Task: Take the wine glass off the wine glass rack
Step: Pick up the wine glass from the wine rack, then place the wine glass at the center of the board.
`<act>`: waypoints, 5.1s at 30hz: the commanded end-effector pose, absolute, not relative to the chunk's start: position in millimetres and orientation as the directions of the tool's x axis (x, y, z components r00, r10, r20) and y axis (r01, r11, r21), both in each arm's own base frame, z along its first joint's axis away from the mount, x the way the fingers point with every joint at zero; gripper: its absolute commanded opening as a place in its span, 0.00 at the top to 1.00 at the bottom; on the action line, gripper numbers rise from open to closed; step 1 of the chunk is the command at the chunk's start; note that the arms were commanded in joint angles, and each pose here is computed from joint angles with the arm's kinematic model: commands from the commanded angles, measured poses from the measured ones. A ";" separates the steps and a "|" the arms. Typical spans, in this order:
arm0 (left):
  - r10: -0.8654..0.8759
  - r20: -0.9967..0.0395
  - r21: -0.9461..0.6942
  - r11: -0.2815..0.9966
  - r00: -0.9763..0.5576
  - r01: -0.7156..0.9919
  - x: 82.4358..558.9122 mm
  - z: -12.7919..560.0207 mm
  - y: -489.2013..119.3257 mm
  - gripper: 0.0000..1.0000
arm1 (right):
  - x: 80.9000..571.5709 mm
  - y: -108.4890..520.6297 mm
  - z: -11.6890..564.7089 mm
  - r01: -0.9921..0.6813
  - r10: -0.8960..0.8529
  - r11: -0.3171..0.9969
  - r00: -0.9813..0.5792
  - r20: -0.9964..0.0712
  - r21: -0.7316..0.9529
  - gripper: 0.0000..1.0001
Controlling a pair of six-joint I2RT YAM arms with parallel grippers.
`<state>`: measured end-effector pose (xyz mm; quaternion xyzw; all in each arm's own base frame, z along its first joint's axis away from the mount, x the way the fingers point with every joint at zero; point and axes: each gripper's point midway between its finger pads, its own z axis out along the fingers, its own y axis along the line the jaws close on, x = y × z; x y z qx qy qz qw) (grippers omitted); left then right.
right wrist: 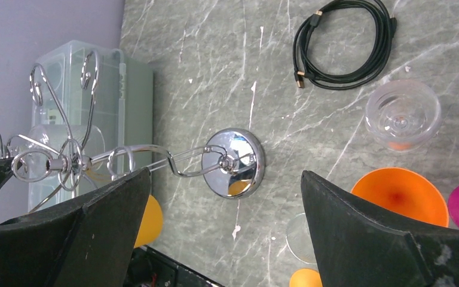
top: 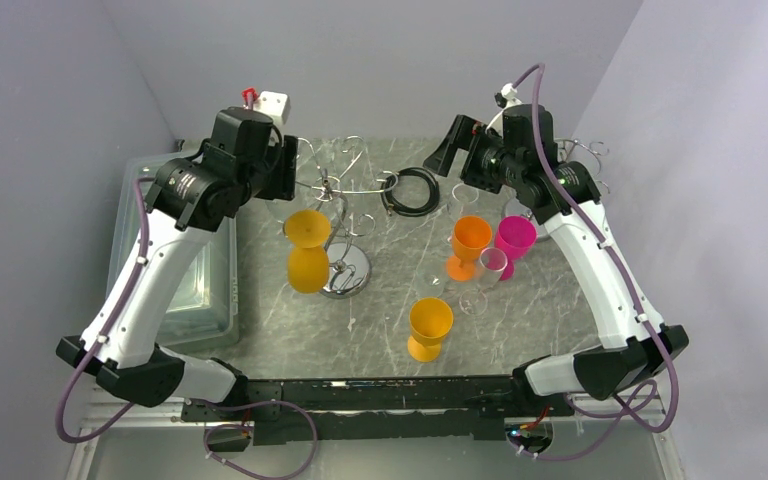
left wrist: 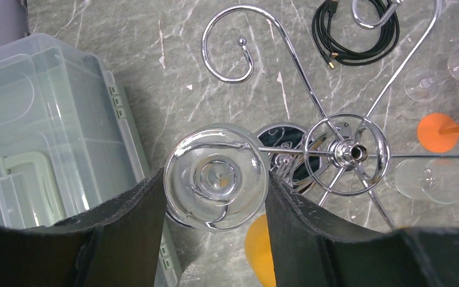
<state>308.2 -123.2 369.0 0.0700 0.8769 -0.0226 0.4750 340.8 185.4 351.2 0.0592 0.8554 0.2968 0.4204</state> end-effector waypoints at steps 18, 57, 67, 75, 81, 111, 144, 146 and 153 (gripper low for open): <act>0.082 -0.880 -0.042 0.968 -0.467 0.249 291.9 398.1 -134.8 0.72 | 329.9 185.4 367.5 -0.175 0.385 0.799 -0.587 -0.712 0.576 0.01; 0.103 -0.853 -0.067 0.951 -0.512 0.302 275.0 383.2 -139.1 0.75 | 306.3 205.5 360.4 -0.224 0.343 0.792 -0.607 -0.717 0.569 0.00; 0.107 -0.847 -0.053 0.958 -0.521 0.283 272.3 385.5 -133.0 0.76 | 301.3 212.6 367.6 -0.270 0.329 0.769 -0.610 -0.721 0.579 0.00; 0.110 -0.836 -0.058 0.957 -0.537 0.285 263.3 384.1 -129.6 0.77 | 287.5 227.7 368.7 -0.315 0.301 0.752 -0.616 -0.728 0.579 0.00; 0.108 -0.834 -0.058 0.958 -0.541 0.281 258.8 384.7 -126.4 0.78 | 280.3 235.8 373.1 -0.351 0.278 0.749 -0.602 -0.748 0.561 0.00; 0.077 -0.797 -0.062 0.976 -0.599 0.208 211.2 370.4 -92.0 0.80 | 172.0 327.7 382.7 -0.625 0.084 0.700 -0.408 -0.909 0.346 0.03; 0.025 -0.788 -0.137 0.967 -0.615 0.215 157.5 359.0 -73.0 0.81 | 103.3 485.9 332.2 -0.758 -0.021 0.631 -0.227 -0.974 0.163 0.02; 0.024 -0.788 -0.139 0.967 -0.615 0.214 155.9 359.2 -72.3 0.81 | 104.5 491.4 332.1 -0.759 -0.017 0.632 -0.213 -0.977 0.155 0.01; 0.014 -0.787 -0.154 0.964 -0.617 0.217 150.7 360.4 -71.9 0.81 | 109.5 505.5 330.4 -0.754 -0.010 0.644 -0.176 -0.984 0.128 0.01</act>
